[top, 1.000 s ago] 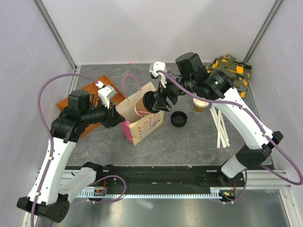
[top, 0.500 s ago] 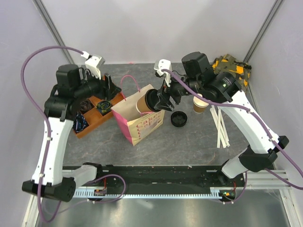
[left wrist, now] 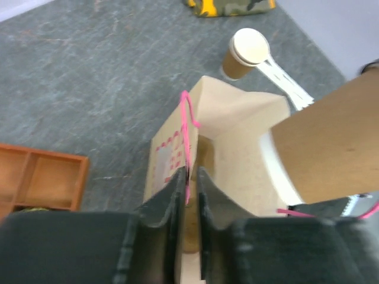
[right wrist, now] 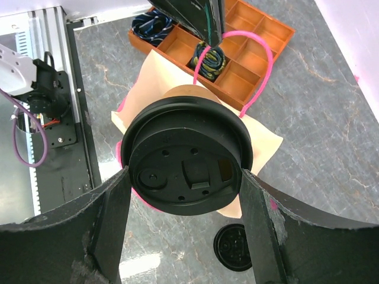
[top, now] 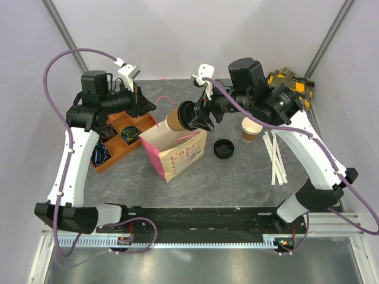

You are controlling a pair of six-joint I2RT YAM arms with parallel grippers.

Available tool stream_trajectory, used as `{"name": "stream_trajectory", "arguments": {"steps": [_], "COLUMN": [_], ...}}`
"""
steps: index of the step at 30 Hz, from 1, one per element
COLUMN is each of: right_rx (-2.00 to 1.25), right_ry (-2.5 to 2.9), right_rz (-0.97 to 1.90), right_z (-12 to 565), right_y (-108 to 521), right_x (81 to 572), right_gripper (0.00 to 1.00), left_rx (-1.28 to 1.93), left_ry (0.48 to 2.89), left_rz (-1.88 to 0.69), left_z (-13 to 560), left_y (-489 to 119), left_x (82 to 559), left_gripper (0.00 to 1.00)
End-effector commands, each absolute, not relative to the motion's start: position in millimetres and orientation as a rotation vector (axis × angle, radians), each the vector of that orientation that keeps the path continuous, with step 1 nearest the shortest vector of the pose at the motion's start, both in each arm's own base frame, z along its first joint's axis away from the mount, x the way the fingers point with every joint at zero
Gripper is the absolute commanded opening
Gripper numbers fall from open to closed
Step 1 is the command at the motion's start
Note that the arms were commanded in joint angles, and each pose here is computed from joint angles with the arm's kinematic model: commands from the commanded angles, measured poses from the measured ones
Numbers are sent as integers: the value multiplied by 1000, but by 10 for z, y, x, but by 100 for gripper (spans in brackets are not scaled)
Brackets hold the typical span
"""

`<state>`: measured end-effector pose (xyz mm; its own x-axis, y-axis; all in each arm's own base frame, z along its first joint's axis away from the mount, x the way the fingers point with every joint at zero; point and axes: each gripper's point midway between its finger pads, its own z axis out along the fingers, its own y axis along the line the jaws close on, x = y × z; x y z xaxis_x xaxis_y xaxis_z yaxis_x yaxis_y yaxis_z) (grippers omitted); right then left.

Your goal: Pack the takeout coffee

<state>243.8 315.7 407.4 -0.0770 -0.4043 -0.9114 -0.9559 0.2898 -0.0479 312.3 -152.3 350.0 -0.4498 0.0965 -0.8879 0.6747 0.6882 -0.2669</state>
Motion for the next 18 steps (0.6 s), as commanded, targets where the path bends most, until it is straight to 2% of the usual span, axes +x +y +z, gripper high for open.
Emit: {"name": "stream_trajectory", "arguments": {"steps": [1,7,14,18], "right_rx": [-1223,-1235,-1265,-1296], "right_ry": [1643,1681,1738,1774], "right_rz": [743,738,758,786], "right_z": [4127,3998,3789,3604], "right_y": [3190,3161,3096,3093], "right_x": [2524,2505,2393,2315], "right_gripper": [43,42,41,40], "left_rx": [686,709,681,651], "left_ry": [1783,1766,1778,1827], "left_rz": [-858,-973,-994,-991], "left_z": [3903,3944,3937,3752], "left_y": [-1678,-1792,-1802,-1809], "left_x": [2904,2560,2440,2407], "left_gripper": [4,2,2,2]}}
